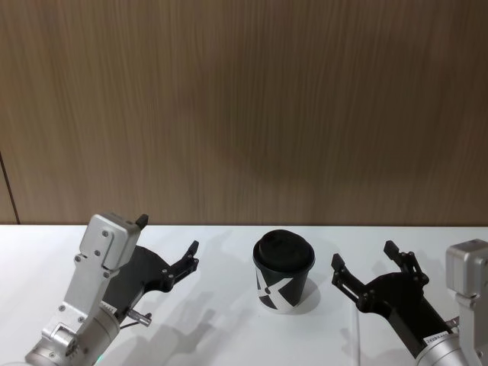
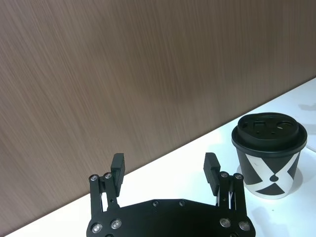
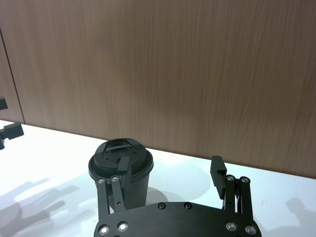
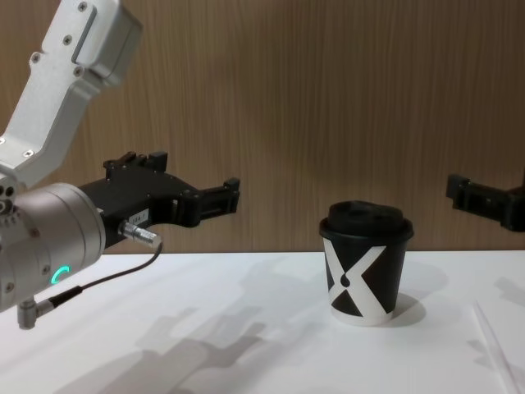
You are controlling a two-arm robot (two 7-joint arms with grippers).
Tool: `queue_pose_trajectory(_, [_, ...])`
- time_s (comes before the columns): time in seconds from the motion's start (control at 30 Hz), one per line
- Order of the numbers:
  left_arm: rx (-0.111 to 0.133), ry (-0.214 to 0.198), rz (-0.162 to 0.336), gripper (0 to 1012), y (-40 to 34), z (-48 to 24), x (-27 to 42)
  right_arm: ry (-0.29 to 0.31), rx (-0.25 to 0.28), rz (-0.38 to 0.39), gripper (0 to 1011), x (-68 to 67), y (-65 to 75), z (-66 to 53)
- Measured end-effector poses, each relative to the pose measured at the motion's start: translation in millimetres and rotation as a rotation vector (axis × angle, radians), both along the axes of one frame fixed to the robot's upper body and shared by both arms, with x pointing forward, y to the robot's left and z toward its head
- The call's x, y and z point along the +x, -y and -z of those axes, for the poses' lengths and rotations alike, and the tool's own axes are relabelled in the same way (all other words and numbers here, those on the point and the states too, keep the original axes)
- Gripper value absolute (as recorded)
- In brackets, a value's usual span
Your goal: Pick up the straw with one hand, pass it to the other hand, and insert it into the cup.
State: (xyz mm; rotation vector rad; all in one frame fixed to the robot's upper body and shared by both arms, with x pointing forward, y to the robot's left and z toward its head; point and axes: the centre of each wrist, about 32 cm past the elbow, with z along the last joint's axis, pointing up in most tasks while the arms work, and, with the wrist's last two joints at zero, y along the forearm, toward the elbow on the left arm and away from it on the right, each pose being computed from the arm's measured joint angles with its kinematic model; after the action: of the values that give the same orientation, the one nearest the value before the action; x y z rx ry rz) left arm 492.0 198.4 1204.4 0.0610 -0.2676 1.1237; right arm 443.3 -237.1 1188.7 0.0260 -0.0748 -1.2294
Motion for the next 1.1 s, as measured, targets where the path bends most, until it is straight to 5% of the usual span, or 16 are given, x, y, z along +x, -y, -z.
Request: queue_pose_trajectory(1.1, [0.000,0.000,0.000,1002,0.0,0.0,0.0,0.000,0.000,0.000,1001,0.0,0.0,0.0])
